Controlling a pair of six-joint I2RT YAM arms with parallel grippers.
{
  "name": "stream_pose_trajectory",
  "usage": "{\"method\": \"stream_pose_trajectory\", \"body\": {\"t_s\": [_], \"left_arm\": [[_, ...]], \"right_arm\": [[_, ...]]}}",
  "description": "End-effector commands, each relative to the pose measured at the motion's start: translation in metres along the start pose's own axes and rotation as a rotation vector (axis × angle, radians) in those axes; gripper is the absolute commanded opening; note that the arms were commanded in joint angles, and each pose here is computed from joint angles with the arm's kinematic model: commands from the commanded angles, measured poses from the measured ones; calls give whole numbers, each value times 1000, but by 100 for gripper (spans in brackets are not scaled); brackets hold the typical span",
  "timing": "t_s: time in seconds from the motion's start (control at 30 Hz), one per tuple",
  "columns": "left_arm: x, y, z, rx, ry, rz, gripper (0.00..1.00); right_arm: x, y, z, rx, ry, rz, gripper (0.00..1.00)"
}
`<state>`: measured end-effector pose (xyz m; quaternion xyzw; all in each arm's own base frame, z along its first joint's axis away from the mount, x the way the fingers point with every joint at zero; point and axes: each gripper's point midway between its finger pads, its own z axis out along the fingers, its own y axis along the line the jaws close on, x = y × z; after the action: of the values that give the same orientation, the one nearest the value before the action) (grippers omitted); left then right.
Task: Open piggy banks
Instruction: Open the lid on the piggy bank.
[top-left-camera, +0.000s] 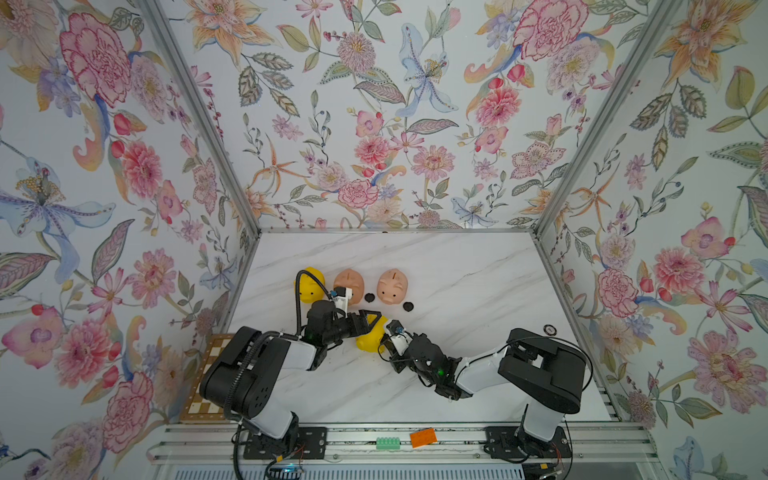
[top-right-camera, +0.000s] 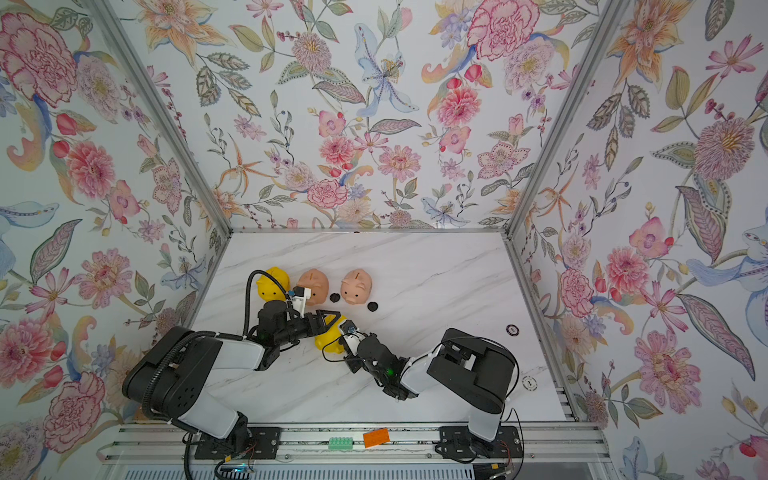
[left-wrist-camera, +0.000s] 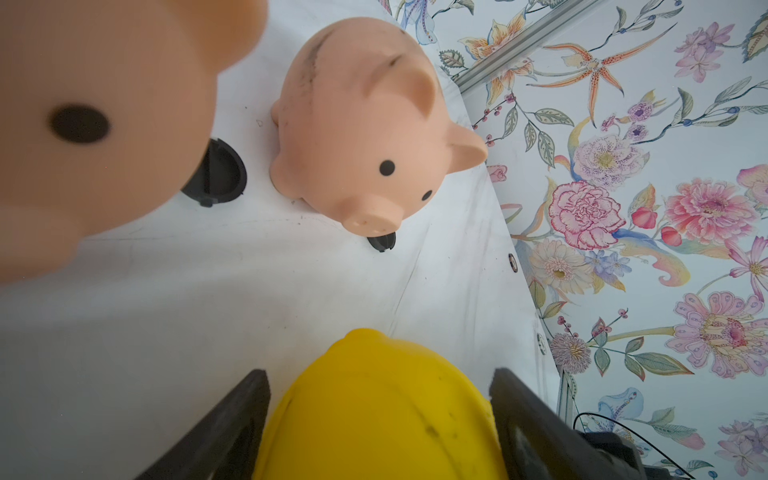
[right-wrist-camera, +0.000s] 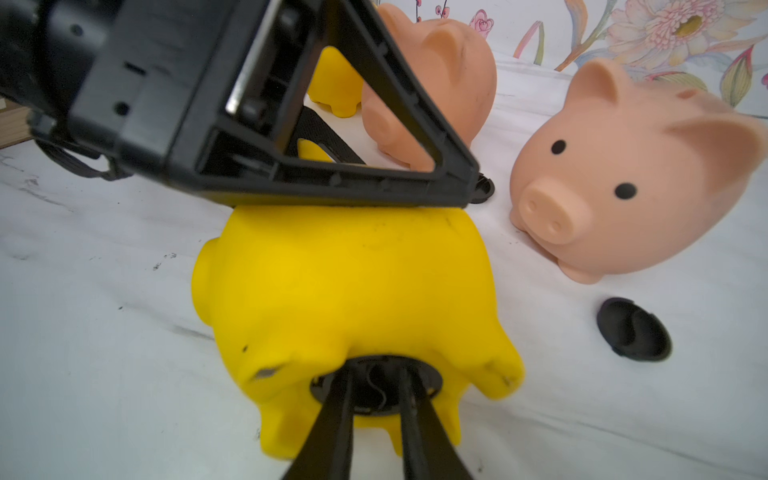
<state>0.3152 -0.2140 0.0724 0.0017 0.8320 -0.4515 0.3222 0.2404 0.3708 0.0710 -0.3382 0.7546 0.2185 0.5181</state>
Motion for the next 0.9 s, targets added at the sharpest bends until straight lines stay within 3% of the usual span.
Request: {"method": "stream_pose_trajectory", "body": {"t_s": [0.0, 0.5, 0.87], "left_arm": [[95, 76, -20, -293, 283, -136, 85], [101, 74, -24, -280, 296, -143, 85], [104, 77, -29, -299, 290, -158, 85]], "right_arm": [[-13, 7, 8, 1, -39, -58, 22], [-32, 28, 25, 22, -103, -223, 1], [-33, 47, 24, 29, -119, -339, 0]]}}
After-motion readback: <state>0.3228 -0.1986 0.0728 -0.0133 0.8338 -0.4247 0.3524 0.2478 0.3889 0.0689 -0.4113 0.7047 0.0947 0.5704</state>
